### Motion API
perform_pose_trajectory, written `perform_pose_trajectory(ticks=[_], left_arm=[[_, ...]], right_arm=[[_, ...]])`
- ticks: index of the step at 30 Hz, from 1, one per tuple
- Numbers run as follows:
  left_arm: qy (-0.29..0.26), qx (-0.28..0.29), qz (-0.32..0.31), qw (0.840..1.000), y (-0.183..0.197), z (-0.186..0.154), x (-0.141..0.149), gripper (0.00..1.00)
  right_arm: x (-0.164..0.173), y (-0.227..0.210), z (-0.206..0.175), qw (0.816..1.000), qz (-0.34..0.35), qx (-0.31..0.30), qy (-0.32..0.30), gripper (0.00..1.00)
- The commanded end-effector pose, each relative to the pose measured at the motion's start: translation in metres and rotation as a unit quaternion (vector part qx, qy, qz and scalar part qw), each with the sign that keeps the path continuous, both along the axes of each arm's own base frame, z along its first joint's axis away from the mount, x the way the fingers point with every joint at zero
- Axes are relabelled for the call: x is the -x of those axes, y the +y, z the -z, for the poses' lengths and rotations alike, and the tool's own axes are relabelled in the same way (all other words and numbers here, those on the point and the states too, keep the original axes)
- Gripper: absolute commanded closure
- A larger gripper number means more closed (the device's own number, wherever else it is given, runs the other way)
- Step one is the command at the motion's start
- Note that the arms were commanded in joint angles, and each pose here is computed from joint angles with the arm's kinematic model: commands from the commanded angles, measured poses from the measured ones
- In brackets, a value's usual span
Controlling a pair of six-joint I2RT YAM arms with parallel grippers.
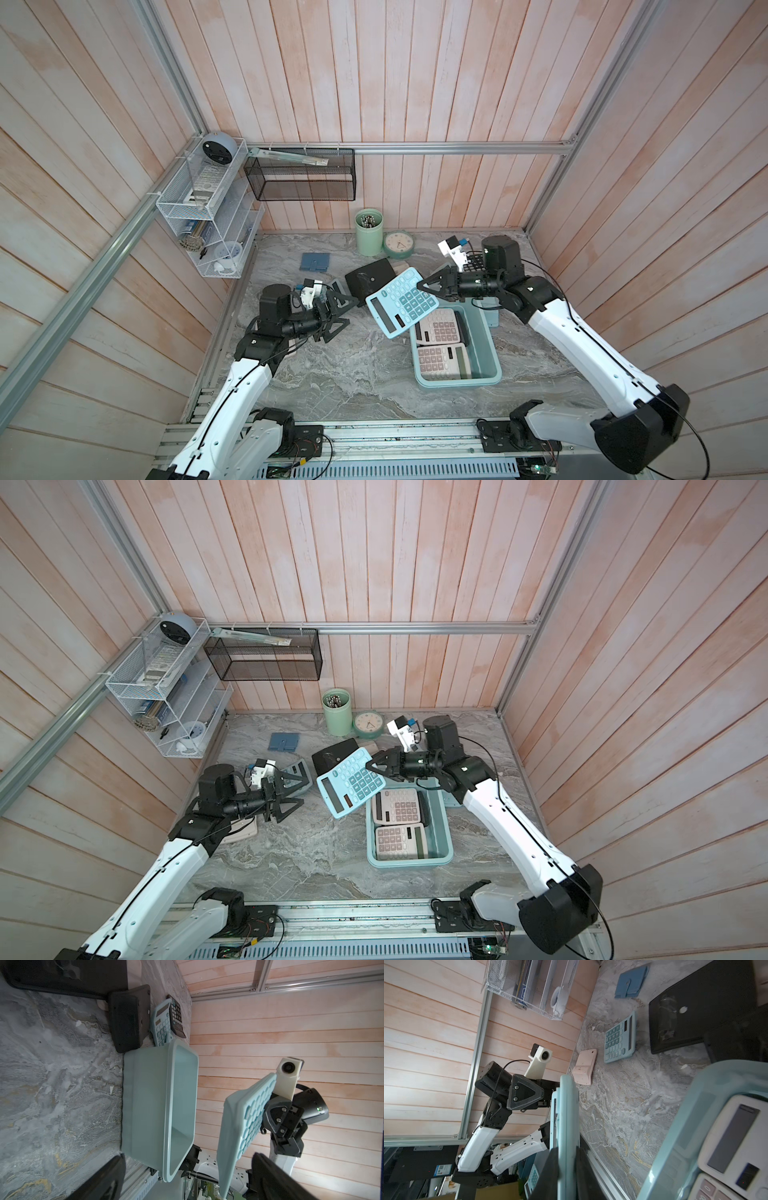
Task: Put the calculator in the storage box
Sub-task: Pick up the calculator from the center of the board, then place the calculator in the storage box.
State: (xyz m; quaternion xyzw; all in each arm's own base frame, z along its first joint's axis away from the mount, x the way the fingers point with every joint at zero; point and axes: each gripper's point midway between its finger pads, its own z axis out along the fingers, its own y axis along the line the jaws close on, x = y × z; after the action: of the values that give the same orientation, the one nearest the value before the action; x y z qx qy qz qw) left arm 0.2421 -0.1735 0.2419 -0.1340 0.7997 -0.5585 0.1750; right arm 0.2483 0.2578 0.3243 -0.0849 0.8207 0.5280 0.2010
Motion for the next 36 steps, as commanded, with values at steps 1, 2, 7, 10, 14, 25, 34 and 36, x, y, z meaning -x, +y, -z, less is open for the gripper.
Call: perform_pose_trajectory(ticks=[1, 2, 7, 10, 14, 25, 34, 36], left_arm=[[-0.007, -0.063, -0.028, 0.998, 0.013, 0.012, 0.0, 0.0], [-0.004, -0.07, -0.031, 0.997, 0.014, 0.016, 0.0, 0.0], [-0.007, -0.104, -0.042, 0.994, 0.016, 0.023, 0.002, 0.0], [-0.011, -0.113, -0.045, 0.993, 0.012, 0.025, 0.003, 0.0], [-0.013, -0.107, -0.055, 0.993, 0.01, 0.03, -0.001, 0.0], [-0.006, -0.101, -0.063, 0.993, 0.004, 0.046, -0.006, 0.0], [-0.004, -0.102, -0.063, 0.993, 0.0, 0.052, -0.006, 0.0], [-0.004, -0.102, -0.063, 0.993, -0.001, 0.053, -0.006, 0.0]], right_arm=[[0.01, -0.037, 0.005, 0.997, 0.06, 0.051, -0.011, 1.0], [0.013, -0.047, 0.005, 0.995, 0.077, 0.062, -0.012, 1.0], [0.034, -0.093, 0.027, 0.978, 0.143, 0.15, 0.003, 1.0], [0.047, -0.11, 0.045, 0.968, 0.157, 0.195, 0.018, 1.0], [0.057, -0.125, 0.073, 0.956, 0.173, 0.232, 0.039, 1.0], [0.06, -0.122, 0.136, 0.945, 0.202, 0.236, 0.097, 1.0], [0.062, -0.103, 0.17, 0.938, 0.205, 0.257, 0.113, 1.0], [0.065, -0.1, 0.178, 0.936, 0.203, 0.262, 0.118, 1.0]])
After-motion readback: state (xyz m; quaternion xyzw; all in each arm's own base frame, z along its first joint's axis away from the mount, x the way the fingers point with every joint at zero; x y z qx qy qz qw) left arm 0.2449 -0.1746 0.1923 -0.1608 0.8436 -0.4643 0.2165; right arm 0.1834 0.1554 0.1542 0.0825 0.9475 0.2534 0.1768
